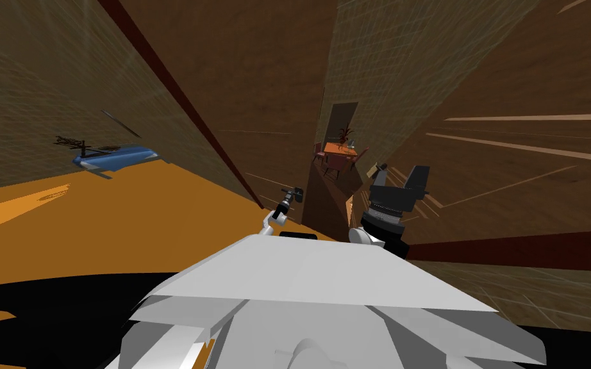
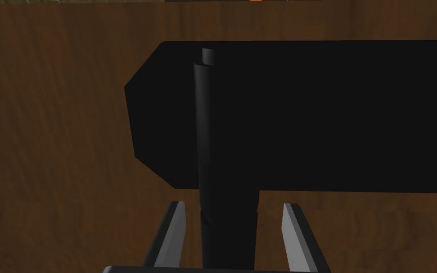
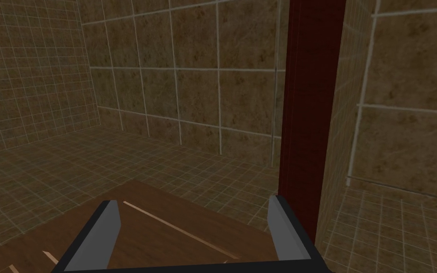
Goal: Push the door open
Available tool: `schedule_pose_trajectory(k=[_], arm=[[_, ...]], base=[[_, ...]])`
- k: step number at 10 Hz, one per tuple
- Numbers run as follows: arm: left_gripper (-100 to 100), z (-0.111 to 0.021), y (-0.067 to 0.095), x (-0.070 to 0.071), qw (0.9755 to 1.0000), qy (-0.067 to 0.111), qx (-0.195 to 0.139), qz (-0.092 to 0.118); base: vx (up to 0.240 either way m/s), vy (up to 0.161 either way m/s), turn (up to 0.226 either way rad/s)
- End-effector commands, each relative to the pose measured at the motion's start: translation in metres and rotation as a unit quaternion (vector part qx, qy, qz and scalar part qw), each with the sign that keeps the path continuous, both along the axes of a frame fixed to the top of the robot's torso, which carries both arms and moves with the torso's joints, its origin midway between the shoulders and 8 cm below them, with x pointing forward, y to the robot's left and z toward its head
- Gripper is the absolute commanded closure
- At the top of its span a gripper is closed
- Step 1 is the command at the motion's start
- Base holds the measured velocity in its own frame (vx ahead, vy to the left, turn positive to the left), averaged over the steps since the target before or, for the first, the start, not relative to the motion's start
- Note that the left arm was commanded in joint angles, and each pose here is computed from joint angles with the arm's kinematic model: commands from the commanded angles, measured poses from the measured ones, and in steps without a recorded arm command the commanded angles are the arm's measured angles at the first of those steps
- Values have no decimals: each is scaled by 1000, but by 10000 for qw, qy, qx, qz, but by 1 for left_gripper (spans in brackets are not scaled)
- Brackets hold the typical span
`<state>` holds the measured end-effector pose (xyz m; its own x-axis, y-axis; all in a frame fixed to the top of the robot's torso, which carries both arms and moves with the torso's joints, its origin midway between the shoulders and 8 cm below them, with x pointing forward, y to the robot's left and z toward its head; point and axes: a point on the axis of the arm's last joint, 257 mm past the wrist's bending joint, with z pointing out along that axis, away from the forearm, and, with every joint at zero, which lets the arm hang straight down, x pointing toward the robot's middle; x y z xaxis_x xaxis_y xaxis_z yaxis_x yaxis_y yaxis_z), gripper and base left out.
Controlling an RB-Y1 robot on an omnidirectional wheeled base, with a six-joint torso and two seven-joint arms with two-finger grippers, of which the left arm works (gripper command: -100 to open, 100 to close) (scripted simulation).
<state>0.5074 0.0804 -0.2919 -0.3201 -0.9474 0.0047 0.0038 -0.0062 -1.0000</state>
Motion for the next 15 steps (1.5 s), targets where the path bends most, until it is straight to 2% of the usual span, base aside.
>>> schedule_pose_trajectory(k=[1, 5, 10, 15], arm=[[100, 0, 0, 0, 10000, 3, 1, 0], [100, 0, 0, 0, 10000, 3, 1, 0], [100, 2, 25, 11, 9997, -33, 58, 237], [100, 2, 58, 22, 9983, -37, 107, 570]], base=[[-26, 8, -11], [-3, 1, -3], [150, -102, 47], [155, -126, 64]])
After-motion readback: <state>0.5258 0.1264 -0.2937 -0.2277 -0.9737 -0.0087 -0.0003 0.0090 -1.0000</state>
